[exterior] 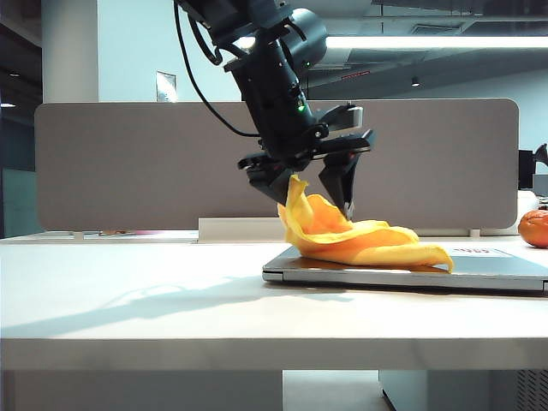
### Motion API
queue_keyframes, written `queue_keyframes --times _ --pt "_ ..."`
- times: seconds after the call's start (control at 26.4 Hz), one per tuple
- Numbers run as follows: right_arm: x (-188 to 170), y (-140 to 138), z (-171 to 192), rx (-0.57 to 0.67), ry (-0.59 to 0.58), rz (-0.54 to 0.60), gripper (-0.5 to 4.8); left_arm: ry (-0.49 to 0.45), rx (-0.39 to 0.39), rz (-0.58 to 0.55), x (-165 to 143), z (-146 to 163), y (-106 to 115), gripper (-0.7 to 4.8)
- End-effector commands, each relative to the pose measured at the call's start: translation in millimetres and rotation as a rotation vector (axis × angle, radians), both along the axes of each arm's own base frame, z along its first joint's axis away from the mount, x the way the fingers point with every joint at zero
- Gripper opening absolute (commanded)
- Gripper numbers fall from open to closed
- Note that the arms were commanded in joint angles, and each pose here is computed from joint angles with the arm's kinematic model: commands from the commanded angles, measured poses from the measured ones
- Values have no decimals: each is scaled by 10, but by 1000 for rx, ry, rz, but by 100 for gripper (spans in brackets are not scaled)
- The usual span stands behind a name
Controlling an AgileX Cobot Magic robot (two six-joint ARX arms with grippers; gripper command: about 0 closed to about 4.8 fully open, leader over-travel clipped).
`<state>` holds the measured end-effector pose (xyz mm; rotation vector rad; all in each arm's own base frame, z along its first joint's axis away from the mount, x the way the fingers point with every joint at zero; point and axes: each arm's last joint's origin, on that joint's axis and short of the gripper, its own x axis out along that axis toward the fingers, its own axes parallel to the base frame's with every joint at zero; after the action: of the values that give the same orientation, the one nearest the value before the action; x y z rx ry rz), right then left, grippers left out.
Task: Pick up the yellow rag and put it over the laptop.
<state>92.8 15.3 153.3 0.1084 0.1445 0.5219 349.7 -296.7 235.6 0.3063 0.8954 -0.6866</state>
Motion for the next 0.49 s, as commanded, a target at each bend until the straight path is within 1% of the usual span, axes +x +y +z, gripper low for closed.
queue_keyframes --times 0.04,0.08,0.3,0.34,0.42,0.45,0.49 --pt "3 0 -7 0 -8 0 -6 71 51 15 -63 -26 43 323" --pt "3 0 -7 0 -8 0 -6 79 60 17 -69 -32 50 323" --pt "3 1 -7 1 -7 1 -6 70 200 81 -99 -70 126 323" --pt "3 1 -7 1 -7 2 -6 53 244 105 -101 -75 146 323" --pt "3 1 -7 1 -7 2 -6 21 293 130 -96 -76 165 323" --pt "3 1 -7 1 -7 2 -6 10 307 129 -94 -75 169 323" --pt "3 1 -7 1 -7 2 -6 -15 339 130 -90 -73 174 323"
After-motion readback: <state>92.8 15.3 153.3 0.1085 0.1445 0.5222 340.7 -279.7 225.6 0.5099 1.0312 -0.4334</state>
